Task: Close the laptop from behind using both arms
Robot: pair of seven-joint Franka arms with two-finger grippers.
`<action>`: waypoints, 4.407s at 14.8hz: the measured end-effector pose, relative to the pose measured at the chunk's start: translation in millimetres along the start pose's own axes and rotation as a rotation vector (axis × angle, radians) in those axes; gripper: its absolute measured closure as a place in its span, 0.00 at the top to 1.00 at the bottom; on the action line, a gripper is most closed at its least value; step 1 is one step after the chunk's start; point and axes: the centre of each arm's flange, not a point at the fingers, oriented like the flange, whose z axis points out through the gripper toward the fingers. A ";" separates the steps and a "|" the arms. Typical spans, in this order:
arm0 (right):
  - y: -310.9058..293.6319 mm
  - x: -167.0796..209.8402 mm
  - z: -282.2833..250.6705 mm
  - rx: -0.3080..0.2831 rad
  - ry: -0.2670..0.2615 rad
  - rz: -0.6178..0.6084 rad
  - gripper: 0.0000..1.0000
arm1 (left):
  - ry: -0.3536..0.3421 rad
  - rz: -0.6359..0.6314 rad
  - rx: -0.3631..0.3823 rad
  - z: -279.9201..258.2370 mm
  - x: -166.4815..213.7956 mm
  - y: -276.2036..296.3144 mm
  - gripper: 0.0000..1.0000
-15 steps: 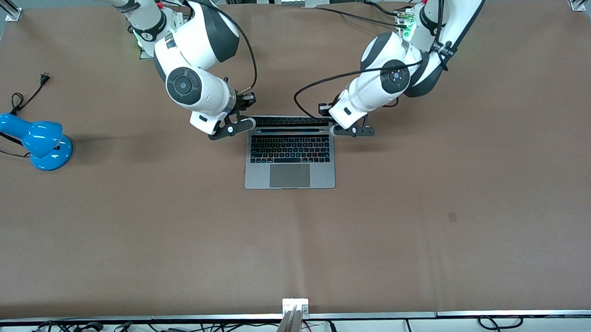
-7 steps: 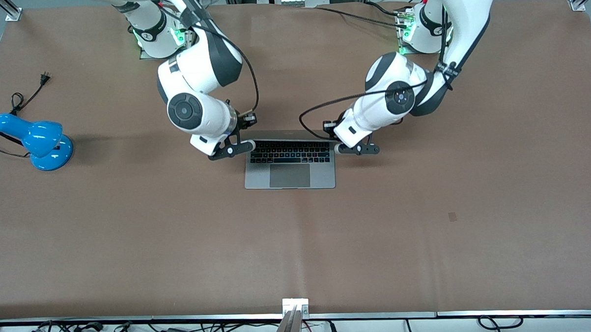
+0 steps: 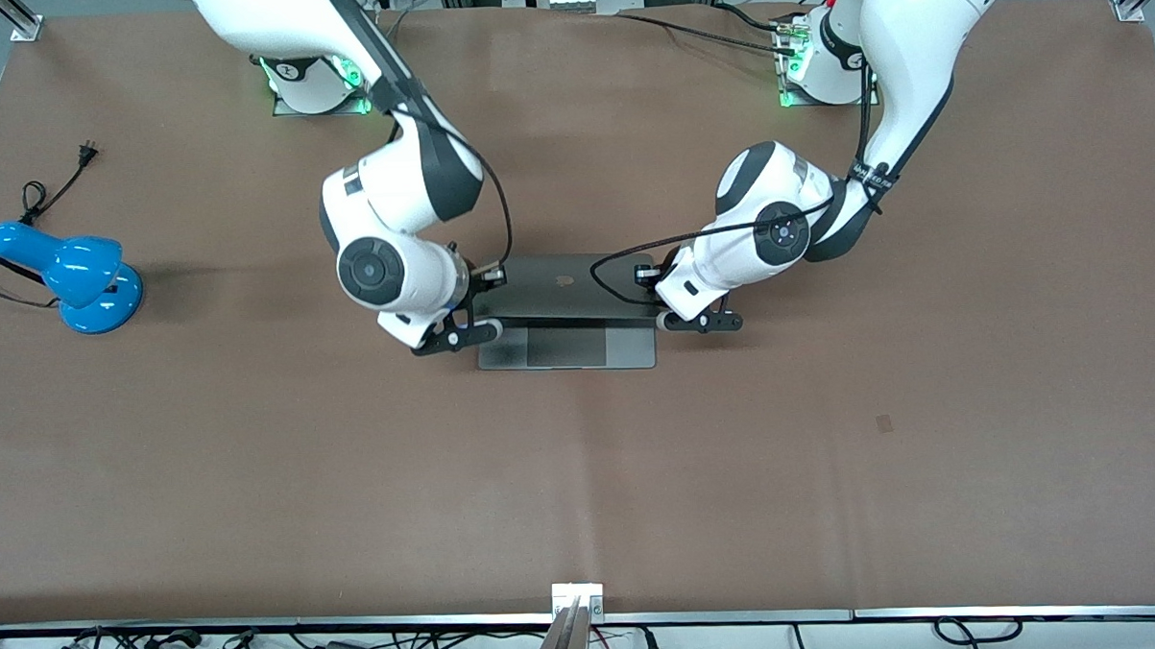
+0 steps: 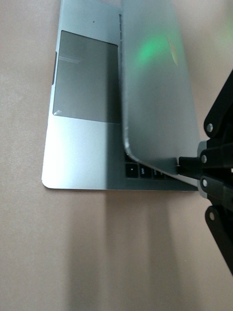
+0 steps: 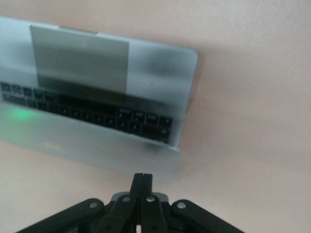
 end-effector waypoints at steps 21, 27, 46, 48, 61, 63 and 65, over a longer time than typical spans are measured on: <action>12.2 46.0 87.8 -0.036 0.104 0.015 0.01 | 0.070 0.026 0.046 62.1 27.8 -4.0 0.01; 11.0 46.7 85.9 -0.035 0.109 0.013 0.01 | 0.071 0.016 0.093 -22.4 36.6 -3.4 0.01; 155.2 -19.5 -225.0 -0.066 0.289 0.199 0.82 | 0.119 -0.082 0.274 -404.8 -55.6 -97.0 0.01; 176.2 -35.9 -259.9 -0.126 0.307 0.214 0.98 | 0.114 -0.076 0.273 -402.4 -54.7 -94.6 0.03; 292.8 -65.7 -332.3 -0.077 0.376 0.328 1.00 | 0.113 -0.133 0.280 -401.2 -44.0 -139.1 0.99; 320.4 -76.7 -343.4 -0.070 0.388 0.295 1.00 | 0.116 -0.079 0.284 -400.5 -46.2 -154.2 1.00; 335.1 -84.1 -349.3 -0.071 0.392 0.277 1.00 | 0.120 -0.075 0.284 -403.4 -47.8 -163.8 1.00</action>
